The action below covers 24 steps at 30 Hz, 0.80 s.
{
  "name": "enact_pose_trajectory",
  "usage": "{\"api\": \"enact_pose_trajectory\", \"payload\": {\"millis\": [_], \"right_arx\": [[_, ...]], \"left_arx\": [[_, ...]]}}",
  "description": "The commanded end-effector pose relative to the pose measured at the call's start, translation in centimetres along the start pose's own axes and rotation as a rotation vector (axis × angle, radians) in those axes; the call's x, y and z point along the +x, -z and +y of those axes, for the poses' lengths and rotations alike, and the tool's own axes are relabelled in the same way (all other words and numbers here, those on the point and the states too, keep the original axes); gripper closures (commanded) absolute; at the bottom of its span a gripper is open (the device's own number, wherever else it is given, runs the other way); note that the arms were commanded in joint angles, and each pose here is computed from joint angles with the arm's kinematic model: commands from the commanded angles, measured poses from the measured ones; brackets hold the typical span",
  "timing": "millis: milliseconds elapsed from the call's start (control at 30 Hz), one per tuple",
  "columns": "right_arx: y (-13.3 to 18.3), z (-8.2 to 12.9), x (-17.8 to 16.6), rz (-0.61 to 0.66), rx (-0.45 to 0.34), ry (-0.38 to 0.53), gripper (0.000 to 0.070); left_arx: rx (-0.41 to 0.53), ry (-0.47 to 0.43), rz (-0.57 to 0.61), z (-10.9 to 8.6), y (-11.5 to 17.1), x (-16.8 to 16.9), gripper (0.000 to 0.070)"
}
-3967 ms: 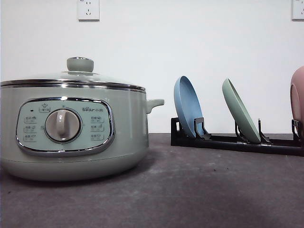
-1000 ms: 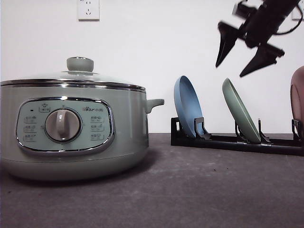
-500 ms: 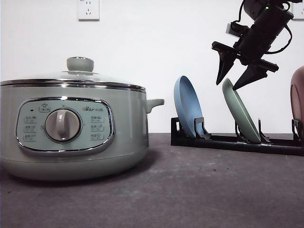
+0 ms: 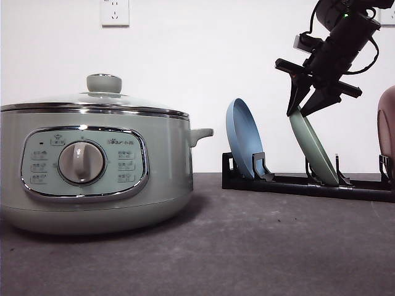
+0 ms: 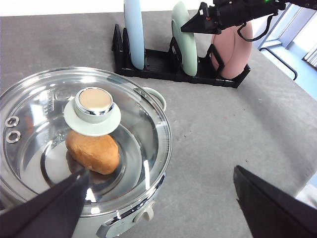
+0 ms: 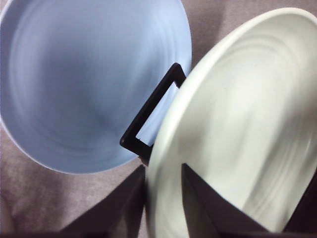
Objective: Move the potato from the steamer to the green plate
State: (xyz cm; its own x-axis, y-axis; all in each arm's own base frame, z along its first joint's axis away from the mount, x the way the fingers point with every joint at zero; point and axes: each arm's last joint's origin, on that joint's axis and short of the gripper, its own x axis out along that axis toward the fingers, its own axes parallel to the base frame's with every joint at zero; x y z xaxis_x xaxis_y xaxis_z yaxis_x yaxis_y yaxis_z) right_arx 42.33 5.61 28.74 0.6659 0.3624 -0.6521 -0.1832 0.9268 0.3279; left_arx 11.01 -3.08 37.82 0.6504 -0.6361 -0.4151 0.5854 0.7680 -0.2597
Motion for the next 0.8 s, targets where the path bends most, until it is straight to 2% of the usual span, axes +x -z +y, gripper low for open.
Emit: {"api": "enact_pose_trajectory", "payload": {"millis": [0, 33, 333, 533, 767], "right_arx": [[-0.3, 0.0, 0.6, -0.008, 0.002, -0.002, 0.0667], [-0.3, 0.0, 0.6, -0.008, 0.002, -0.002, 0.0693], [-1.0, 0.4, -0.3, -0.056, -0.004, -0.023, 0.0693], [-1.8, 1.5, -3.1, -0.115, -0.023, -0.053, 0.0693], [-2.5, 4.0, -8.1, -0.2, -0.068, -0.088, 0.0693]], "left_arx": [[0.019, 0.004, -0.02, -0.2, -0.5, -0.3, 0.0104], [0.019, 0.004, -0.02, -0.2, -0.5, -0.3, 0.0104], [0.019, 0.004, -0.02, -0.2, -0.5, -0.3, 0.0104], [0.019, 0.004, -0.02, -0.2, -0.5, -0.3, 0.0104], [0.019, 0.004, -0.02, -0.2, -0.5, -0.3, 0.0104]]}}
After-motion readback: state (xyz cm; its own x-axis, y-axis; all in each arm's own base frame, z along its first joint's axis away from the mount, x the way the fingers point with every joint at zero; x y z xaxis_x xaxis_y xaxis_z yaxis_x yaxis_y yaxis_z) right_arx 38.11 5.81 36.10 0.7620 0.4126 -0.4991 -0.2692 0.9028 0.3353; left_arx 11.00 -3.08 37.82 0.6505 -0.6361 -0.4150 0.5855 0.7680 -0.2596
